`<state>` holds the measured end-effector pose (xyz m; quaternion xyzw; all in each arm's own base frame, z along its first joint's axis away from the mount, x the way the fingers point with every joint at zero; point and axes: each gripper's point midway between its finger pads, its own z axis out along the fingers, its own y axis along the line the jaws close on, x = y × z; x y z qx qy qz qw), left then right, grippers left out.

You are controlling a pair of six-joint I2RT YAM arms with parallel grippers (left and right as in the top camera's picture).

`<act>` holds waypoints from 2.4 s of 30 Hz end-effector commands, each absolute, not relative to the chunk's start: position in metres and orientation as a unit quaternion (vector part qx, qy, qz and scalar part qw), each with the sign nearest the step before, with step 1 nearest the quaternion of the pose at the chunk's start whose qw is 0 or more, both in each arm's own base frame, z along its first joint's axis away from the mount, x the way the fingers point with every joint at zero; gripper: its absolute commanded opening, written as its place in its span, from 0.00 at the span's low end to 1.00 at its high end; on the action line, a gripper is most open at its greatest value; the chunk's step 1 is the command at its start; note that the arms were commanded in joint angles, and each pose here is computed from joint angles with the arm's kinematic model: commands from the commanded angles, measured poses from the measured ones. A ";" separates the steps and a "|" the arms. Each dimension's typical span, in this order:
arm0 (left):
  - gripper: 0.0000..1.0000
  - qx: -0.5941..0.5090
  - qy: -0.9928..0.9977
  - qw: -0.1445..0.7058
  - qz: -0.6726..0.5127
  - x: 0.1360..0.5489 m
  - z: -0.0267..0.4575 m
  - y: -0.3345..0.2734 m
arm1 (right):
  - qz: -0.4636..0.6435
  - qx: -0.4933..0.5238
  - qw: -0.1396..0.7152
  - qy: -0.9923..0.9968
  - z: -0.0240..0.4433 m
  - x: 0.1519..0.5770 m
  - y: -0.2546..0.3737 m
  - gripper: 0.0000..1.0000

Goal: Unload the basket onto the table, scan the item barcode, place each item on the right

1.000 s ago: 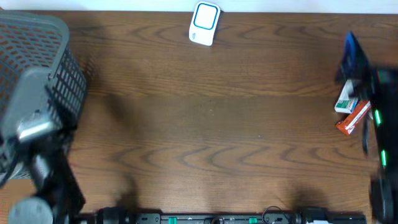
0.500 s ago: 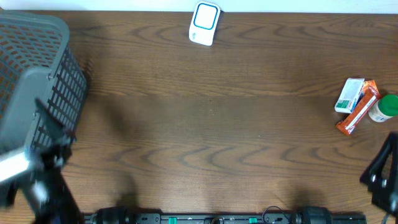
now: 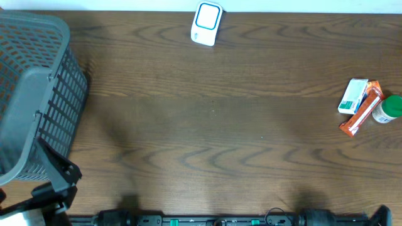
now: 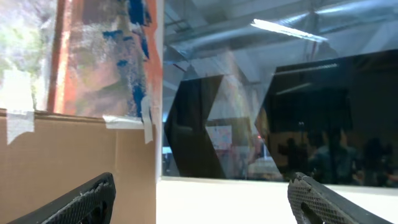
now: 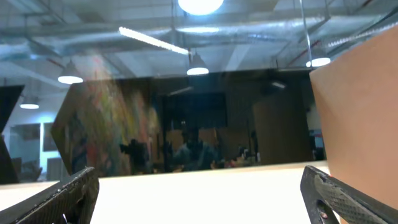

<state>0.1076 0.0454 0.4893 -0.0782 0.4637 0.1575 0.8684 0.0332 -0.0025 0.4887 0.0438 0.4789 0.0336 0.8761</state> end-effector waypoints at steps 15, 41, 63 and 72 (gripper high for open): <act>0.90 -0.015 0.425 0.897 0.115 0.078 0.485 0.017 | 0.096 0.077 0.868 0.481 0.449 0.113 -0.005 0.99; 0.90 -0.112 0.399 0.907 0.072 0.077 0.484 0.041 | 0.165 0.317 0.722 0.592 0.199 0.240 -0.050 0.99; 0.89 -0.154 0.562 0.810 -0.063 0.215 0.315 0.036 | 0.111 0.377 0.571 0.721 0.098 0.244 -0.052 0.99; 0.90 -0.153 0.619 0.769 -0.043 0.238 0.240 0.038 | 0.081 0.390 0.524 0.753 0.069 0.240 -0.055 0.99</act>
